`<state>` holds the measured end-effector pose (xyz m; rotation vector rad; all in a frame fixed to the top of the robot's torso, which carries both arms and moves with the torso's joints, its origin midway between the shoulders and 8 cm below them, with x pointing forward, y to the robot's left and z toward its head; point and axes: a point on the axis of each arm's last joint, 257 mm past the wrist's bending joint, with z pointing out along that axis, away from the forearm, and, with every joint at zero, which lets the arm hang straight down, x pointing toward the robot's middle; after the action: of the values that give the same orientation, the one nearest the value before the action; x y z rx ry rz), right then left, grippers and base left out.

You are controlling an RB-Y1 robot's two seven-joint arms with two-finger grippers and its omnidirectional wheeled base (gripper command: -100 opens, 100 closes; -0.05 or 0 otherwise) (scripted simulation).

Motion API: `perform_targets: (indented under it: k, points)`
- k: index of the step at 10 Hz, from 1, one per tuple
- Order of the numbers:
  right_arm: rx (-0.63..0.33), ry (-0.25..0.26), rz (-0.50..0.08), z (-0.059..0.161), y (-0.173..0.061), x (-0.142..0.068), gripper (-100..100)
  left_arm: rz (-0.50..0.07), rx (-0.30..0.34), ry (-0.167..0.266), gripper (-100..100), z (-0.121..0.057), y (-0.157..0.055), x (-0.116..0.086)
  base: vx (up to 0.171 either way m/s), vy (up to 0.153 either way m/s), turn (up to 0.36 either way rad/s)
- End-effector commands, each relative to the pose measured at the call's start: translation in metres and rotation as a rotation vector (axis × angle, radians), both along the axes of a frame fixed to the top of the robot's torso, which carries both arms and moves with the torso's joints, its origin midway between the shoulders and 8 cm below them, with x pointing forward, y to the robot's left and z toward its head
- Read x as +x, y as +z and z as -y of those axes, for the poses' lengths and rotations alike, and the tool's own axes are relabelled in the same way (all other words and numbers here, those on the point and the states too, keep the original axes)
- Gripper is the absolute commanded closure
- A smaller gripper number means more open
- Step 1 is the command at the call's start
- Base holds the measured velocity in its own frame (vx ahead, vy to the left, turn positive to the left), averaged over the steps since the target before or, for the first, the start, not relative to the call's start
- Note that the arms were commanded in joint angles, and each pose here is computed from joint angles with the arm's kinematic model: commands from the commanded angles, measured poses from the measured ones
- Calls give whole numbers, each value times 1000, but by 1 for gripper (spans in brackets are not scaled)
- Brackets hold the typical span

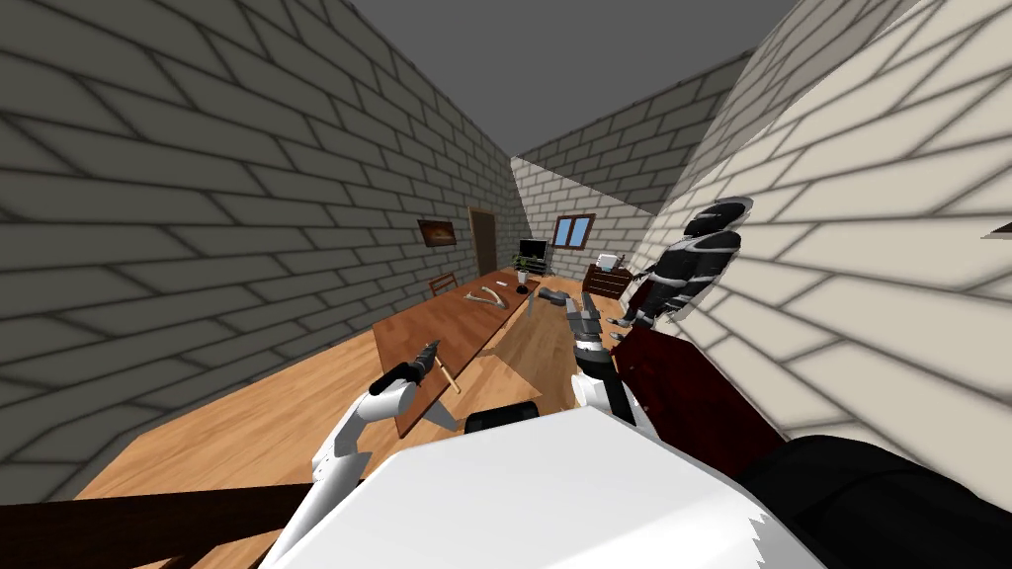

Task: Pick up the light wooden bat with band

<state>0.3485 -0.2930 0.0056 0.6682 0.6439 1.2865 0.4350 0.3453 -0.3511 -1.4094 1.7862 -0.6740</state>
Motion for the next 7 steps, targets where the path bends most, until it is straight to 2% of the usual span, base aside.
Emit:
perform_targets:
  k: [1,4,7]
  points:
    - [0,0,0,0,0,0,0,-63,2,-4,-100,-1,-16,-9,3,33,-126]
    - [0,0,0,0,0,0,0,-191,8,-19,-100,-9,-47,-24,3,34,-198]
    - [0,0,0,0,0,0,0,-288,6,-28,-100,-13,-66,-39,2,29,-151]
